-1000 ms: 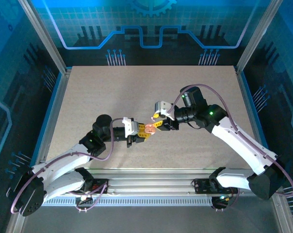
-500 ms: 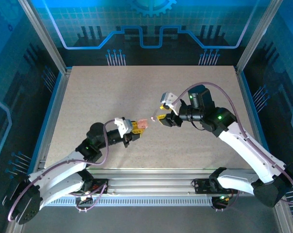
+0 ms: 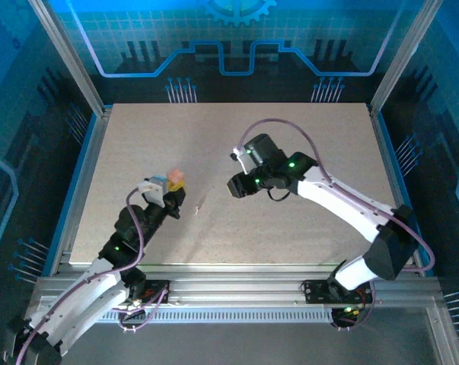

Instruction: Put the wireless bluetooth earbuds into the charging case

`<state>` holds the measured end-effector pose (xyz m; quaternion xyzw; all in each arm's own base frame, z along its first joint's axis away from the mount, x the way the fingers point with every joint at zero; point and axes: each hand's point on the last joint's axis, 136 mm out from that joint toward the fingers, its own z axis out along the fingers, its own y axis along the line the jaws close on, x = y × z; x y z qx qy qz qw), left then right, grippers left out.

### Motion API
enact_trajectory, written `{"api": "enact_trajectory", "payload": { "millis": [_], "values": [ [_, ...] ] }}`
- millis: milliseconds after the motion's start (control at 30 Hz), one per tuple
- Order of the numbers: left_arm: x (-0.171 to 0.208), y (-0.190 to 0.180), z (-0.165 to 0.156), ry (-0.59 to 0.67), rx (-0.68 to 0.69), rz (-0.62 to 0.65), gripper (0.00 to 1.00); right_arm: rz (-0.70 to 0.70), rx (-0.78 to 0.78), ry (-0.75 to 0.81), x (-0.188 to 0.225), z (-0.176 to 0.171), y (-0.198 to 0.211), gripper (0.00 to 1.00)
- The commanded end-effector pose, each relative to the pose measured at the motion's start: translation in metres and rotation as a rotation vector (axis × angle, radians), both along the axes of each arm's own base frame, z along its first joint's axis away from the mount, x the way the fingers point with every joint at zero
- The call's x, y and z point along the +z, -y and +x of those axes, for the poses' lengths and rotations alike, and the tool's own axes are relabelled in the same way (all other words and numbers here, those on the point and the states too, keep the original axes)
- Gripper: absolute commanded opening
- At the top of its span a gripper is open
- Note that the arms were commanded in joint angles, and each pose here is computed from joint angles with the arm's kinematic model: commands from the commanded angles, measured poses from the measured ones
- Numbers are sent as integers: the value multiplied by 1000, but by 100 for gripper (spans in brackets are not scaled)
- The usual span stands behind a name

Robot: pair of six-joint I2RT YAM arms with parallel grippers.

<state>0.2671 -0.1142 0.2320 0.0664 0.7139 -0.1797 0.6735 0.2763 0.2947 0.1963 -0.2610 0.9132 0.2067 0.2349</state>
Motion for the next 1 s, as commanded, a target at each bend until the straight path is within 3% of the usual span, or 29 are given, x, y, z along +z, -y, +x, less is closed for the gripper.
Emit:
{"api": "enact_trajectory", "payload": {
  "millis": [0, 267, 533, 967],
  "values": [
    [-26, -33, 3, -91, 146, -69, 15, 0, -153, -58, -3, 6, -14, 52],
    [-41, -63, 8, -143, 273, -98, 19, -42, -413, -319, -66, 16, -51, 54],
    [-48, -82, 13, -186, 350, -76, 19, -11, -550, -544, -120, 17, -101, 55],
    [-63, -99, 29, -226, 367, -157, 18, -68, -647, -668, -173, 18, -127, 49]
  ]
}}
